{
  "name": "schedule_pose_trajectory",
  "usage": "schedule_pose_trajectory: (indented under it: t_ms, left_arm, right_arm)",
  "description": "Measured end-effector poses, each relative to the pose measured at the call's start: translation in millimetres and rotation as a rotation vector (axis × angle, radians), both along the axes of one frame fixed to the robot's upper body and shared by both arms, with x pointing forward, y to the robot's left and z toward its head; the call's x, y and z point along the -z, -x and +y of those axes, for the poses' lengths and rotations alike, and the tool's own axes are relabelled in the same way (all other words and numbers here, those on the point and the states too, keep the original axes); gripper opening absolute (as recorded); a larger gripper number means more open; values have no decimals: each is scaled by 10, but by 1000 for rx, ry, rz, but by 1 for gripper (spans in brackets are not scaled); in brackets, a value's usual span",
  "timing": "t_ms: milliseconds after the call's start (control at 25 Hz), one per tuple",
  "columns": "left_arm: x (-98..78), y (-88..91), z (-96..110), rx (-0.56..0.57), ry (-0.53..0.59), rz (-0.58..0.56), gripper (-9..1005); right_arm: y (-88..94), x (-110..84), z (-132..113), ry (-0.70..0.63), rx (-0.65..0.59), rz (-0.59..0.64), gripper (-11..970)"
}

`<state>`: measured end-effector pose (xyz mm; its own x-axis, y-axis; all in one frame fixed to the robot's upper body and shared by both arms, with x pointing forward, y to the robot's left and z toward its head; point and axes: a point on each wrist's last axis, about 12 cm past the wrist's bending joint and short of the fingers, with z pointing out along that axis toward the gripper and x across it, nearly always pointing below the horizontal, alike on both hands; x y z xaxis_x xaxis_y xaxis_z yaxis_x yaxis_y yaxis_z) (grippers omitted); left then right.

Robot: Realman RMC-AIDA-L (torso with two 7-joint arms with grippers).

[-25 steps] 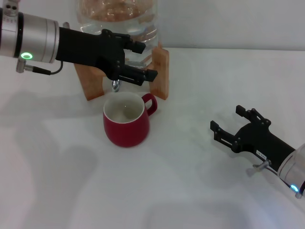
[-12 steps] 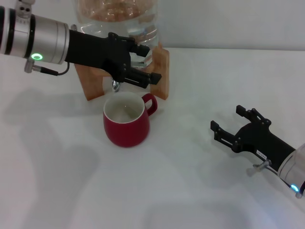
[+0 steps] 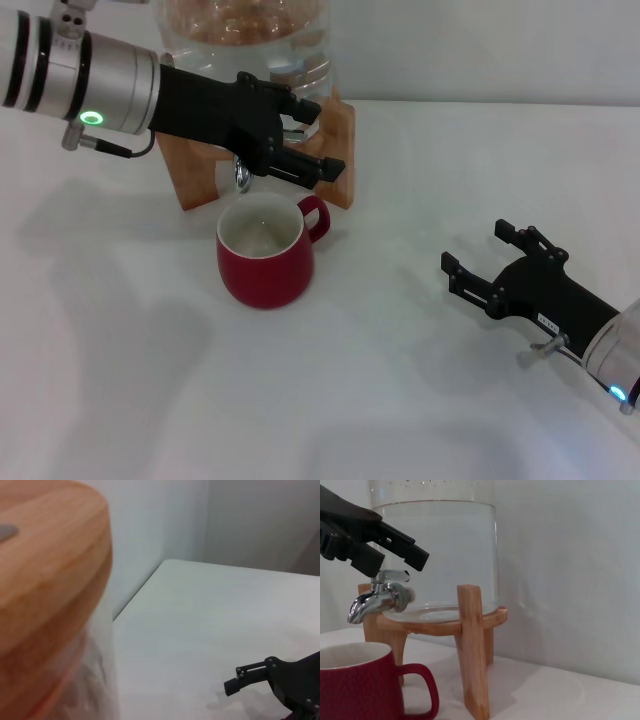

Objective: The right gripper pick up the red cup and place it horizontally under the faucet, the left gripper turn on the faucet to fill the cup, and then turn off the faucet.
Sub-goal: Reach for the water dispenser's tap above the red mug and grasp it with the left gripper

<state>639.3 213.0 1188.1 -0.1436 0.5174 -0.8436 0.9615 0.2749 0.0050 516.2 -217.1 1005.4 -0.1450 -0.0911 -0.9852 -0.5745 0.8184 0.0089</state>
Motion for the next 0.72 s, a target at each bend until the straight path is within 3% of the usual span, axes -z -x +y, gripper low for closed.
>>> schedule_pose_trajectory:
  t_ms: [720]
  left_arm:
    - [-29,-16,-18,2,-33,25,875]
  right_arm:
    - [9,6,-7,0,2,2,875]
